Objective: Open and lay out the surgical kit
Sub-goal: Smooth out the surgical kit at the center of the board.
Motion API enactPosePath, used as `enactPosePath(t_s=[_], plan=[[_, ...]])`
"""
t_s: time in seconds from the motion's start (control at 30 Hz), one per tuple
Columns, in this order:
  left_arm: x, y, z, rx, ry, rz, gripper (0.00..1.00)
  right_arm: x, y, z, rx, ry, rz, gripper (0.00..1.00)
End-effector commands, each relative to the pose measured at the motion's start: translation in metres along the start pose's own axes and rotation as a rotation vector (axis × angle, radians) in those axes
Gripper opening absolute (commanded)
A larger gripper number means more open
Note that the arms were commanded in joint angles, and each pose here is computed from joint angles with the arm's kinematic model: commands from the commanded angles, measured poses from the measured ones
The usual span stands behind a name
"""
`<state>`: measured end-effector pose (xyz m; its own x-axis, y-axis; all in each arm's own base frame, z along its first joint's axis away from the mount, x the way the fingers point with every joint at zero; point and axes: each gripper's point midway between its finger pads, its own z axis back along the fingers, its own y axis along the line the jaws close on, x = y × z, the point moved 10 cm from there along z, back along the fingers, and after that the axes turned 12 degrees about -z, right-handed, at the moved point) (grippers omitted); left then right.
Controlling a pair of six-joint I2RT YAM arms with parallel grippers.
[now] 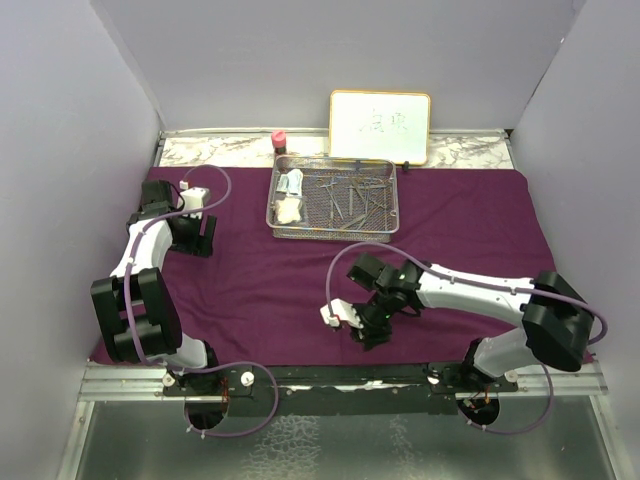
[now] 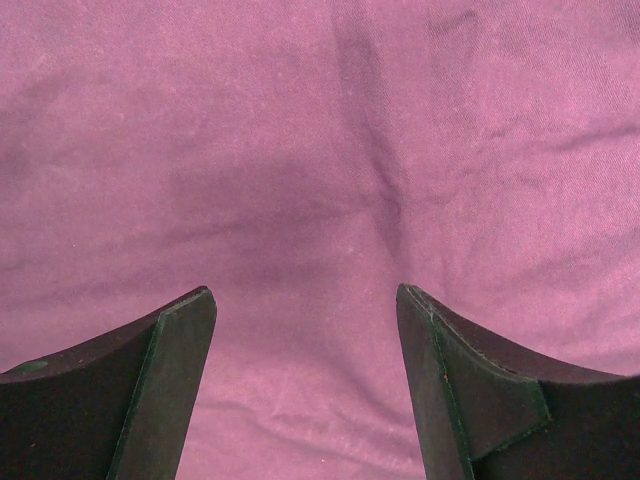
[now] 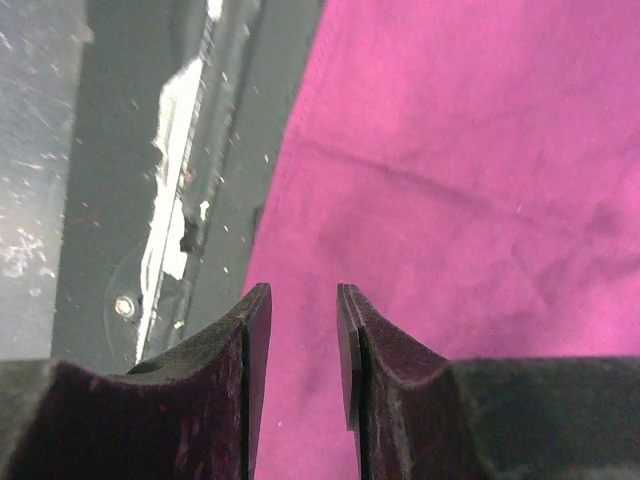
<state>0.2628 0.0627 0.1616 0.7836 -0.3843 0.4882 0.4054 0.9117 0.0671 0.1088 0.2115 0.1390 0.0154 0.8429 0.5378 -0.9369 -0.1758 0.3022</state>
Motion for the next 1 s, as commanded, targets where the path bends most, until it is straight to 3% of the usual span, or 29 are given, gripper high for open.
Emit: enactPosePath(t_s=[0.0,0.37,0.67,0.97], plan=[[0.002,-0.001,-0.002,0.009,-0.017,-0.014,0.76,-0.026,-0.009,-0.006,-0.058,0.097,-0.05,0.33],[0.002,-0.002,-0.003,0.012,-0.009,-0.017,0.76,-0.048,-0.011,-0.029,0.096,0.221,-0.128,0.33],[0.0,-0.003,-0.006,0.007,0.001,-0.015,0.76,-0.049,0.0,-0.031,0.249,0.231,-0.163,0.33],[0.001,-0.002,-0.005,0.024,0.009,-0.025,0.76,-0.031,-0.005,-0.017,0.135,0.168,-0.112,0.33]])
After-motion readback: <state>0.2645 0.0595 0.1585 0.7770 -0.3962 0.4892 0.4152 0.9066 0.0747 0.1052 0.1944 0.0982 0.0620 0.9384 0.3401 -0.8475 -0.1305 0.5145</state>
